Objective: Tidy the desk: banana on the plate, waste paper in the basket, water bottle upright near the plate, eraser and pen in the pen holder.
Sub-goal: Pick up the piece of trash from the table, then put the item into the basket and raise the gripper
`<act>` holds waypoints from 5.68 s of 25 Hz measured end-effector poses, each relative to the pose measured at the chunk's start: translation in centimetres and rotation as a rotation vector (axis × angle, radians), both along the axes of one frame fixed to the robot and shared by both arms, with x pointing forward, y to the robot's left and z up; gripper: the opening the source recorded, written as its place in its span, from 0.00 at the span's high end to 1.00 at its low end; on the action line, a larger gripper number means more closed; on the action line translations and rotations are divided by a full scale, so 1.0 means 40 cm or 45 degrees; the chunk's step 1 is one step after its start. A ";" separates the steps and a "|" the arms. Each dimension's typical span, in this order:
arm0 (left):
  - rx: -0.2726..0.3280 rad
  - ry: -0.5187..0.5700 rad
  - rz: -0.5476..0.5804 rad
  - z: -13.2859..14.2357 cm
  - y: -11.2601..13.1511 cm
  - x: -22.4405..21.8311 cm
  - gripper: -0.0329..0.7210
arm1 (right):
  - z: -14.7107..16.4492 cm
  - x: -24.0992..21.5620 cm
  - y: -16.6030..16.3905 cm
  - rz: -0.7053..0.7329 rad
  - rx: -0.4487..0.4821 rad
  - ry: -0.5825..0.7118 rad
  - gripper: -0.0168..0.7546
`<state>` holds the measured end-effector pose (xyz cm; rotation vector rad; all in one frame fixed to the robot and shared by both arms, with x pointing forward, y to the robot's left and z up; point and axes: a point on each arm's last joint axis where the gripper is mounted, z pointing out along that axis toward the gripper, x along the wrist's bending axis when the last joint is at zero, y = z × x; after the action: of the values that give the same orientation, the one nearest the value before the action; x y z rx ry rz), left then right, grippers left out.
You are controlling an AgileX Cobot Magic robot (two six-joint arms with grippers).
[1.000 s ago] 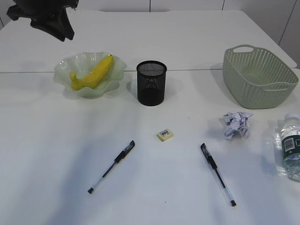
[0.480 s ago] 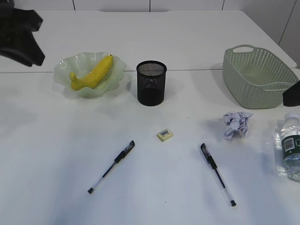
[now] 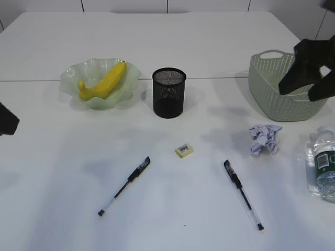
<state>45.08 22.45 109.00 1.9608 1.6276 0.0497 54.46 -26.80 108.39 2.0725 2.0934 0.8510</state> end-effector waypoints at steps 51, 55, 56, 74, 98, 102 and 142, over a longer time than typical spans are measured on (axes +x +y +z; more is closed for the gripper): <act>-0.031 -0.093 0.039 -0.018 0.015 -0.059 0.76 | -0.311 0.218 0.073 -0.192 -0.451 0.299 0.18; -0.017 -0.096 0.037 -0.019 0.017 -0.059 0.76 | -0.329 0.225 0.057 -0.213 -0.444 0.322 0.18; -0.014 -0.097 0.036 -0.019 0.018 -0.059 0.76 | -0.332 0.226 0.055 -0.215 -0.444 0.325 0.18; 0.002 -0.107 0.054 -0.033 0.016 -0.034 0.76 | -0.391 0.280 0.072 -0.239 -0.363 0.312 0.18; 0.006 -0.105 0.057 -0.037 0.016 -0.028 0.76 | -0.432 0.284 0.082 -0.178 -0.352 0.441 0.75; 0.007 -0.106 0.055 -0.037 0.016 -0.028 0.76 | -0.406 0.277 0.082 -0.152 -0.355 0.438 0.79; 0.003 -0.138 0.065 -0.034 0.016 -0.023 0.76 | -0.109 0.428 -0.113 -0.561 -0.485 -0.285 0.76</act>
<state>44.15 23.10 107.64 1.8844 1.6075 0.1751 71.60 -31.31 104.04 2.0014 1.4636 0.5382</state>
